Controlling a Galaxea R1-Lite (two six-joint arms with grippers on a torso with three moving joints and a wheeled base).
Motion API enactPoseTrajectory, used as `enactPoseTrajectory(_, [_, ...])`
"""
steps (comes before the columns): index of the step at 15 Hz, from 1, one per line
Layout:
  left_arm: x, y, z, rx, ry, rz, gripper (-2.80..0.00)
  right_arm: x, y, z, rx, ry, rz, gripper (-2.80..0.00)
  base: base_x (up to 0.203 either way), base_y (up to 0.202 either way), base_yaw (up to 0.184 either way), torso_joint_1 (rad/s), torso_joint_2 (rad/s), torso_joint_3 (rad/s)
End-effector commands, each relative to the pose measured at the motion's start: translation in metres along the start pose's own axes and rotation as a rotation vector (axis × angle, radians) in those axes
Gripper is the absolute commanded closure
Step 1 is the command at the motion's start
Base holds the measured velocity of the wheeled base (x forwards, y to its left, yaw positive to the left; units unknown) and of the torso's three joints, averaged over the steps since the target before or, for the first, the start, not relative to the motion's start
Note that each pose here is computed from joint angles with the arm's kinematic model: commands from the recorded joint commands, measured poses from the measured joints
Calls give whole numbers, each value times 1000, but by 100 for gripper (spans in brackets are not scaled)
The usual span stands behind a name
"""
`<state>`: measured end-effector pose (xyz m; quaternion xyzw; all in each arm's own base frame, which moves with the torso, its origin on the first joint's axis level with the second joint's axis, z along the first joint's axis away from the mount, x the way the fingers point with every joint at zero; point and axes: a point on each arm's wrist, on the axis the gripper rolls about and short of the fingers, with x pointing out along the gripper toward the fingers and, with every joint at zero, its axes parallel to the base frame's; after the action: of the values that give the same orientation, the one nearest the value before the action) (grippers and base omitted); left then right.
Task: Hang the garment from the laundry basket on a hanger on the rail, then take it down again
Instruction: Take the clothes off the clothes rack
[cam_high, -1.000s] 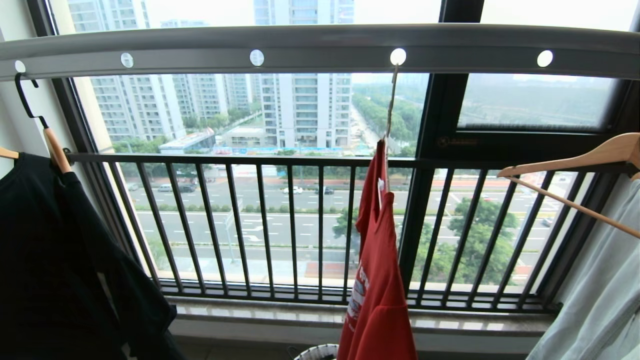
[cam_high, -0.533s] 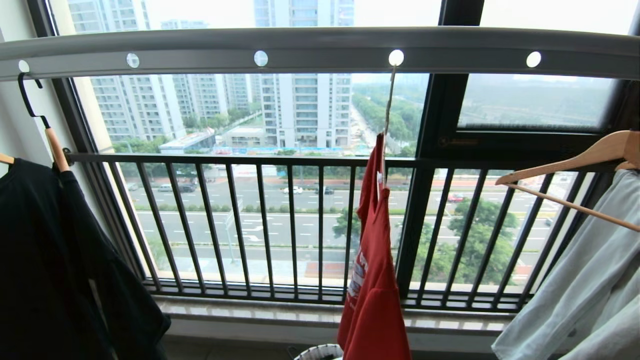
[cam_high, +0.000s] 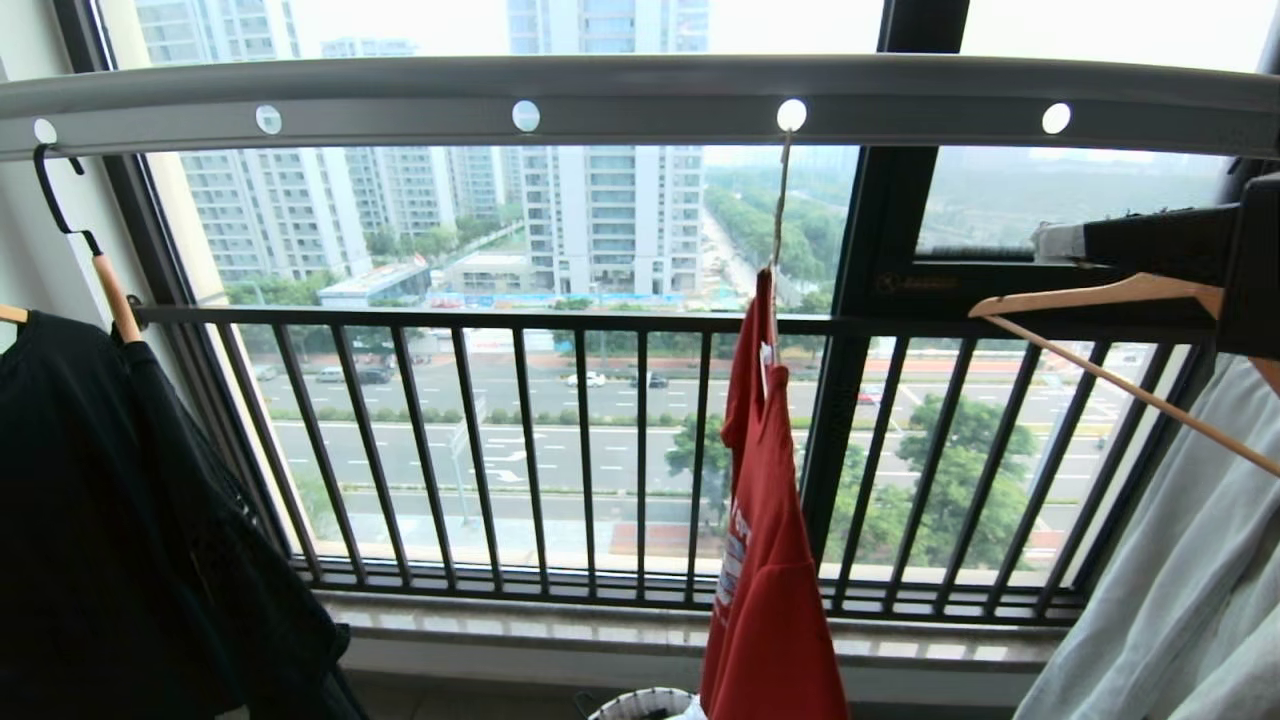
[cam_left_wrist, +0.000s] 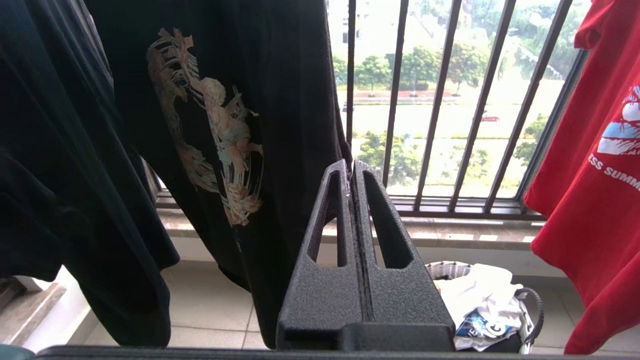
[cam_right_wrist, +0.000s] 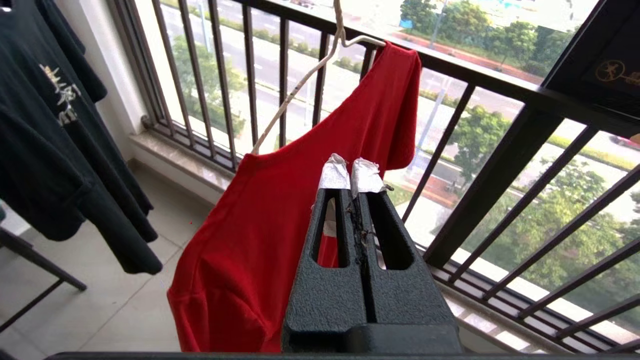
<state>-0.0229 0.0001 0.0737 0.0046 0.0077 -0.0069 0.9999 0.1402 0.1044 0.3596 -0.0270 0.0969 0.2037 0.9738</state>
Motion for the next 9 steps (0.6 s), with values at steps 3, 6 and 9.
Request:
enactPoseTrajectory(3, [0, 0, 0, 0, 1, 0, 0, 48, 40, 5, 18, 39, -125, 0, 0, 0, 0, 0, 0, 0])
enactPoseTrajectory(6, [0, 0, 0, 0, 1, 0, 0, 56, 64, -2, -17, 49, -194, -280, 0, 0, 0, 0, 0, 0])
enactPoseTrajectory(9, [0, 0, 0, 0, 1, 0, 0, 65, 80, -3, -35, 51, -200, -280, 0, 0, 0, 0, 0, 0])
